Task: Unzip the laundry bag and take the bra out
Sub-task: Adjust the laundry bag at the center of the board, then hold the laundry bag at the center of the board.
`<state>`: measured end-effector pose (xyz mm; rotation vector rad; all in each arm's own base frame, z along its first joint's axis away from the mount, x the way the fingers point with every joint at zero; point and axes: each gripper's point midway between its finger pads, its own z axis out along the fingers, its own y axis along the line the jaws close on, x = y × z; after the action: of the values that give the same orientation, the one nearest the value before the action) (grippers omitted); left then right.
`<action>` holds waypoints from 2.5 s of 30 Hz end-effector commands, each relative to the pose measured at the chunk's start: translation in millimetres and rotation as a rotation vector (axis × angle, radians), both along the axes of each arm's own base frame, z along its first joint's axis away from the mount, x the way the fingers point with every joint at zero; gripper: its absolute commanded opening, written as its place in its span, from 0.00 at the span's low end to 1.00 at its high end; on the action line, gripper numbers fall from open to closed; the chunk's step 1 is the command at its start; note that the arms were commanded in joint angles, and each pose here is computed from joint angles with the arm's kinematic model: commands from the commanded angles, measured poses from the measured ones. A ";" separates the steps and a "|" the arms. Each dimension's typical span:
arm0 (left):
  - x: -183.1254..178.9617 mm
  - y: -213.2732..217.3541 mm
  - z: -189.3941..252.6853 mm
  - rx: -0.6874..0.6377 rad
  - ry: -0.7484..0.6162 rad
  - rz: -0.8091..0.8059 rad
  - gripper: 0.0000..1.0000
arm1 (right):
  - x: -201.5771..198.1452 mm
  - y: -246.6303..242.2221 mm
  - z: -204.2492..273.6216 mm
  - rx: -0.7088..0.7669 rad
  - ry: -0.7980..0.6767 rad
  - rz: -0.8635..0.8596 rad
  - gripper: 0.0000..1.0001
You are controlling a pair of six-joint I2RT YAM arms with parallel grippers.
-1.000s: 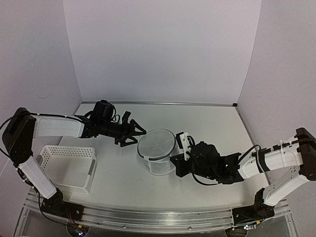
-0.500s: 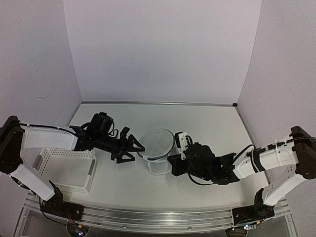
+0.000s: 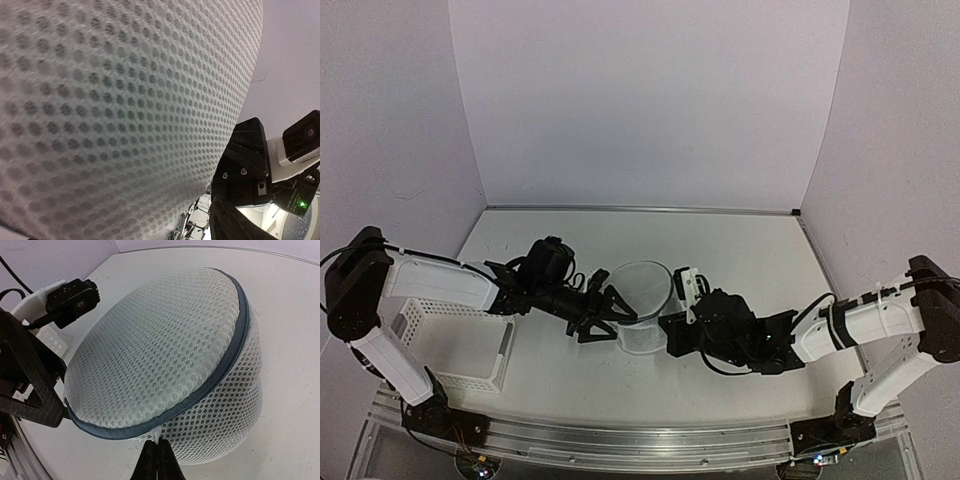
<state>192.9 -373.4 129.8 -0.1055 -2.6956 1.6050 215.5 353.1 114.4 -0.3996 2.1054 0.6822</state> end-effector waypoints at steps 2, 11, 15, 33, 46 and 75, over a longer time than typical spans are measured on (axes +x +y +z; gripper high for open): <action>13.5 -24.7 36.2 -0.117 -0.072 -0.015 0.76 | -4.7 8.7 25.1 0.059 -0.037 0.023 0.00; 39.4 -28.1 24.0 -0.105 -0.073 0.012 0.73 | -24.9 10.7 20.1 0.053 -0.025 0.079 0.00; 58.0 -19.2 23.6 -0.109 -0.091 0.035 0.72 | -32.5 14.2 18.9 0.047 -0.023 0.118 0.00; 92.8 -19.7 44.5 -0.189 -0.136 -0.025 0.71 | -22.0 54.4 24.4 -0.006 -0.094 0.152 0.00; 112.9 25.7 25.9 -0.052 -0.176 0.063 0.72 | -9.4 49.9 14.7 -0.059 -0.119 0.078 0.00; 46.0 4.4 31.3 -0.138 -0.033 -0.018 0.66 | -10.2 46.3 10.3 -0.071 -0.111 0.078 0.00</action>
<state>233.1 -357.1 141.6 -0.1104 -2.6341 1.6980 205.8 397.5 112.1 -0.5714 2.0473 0.5927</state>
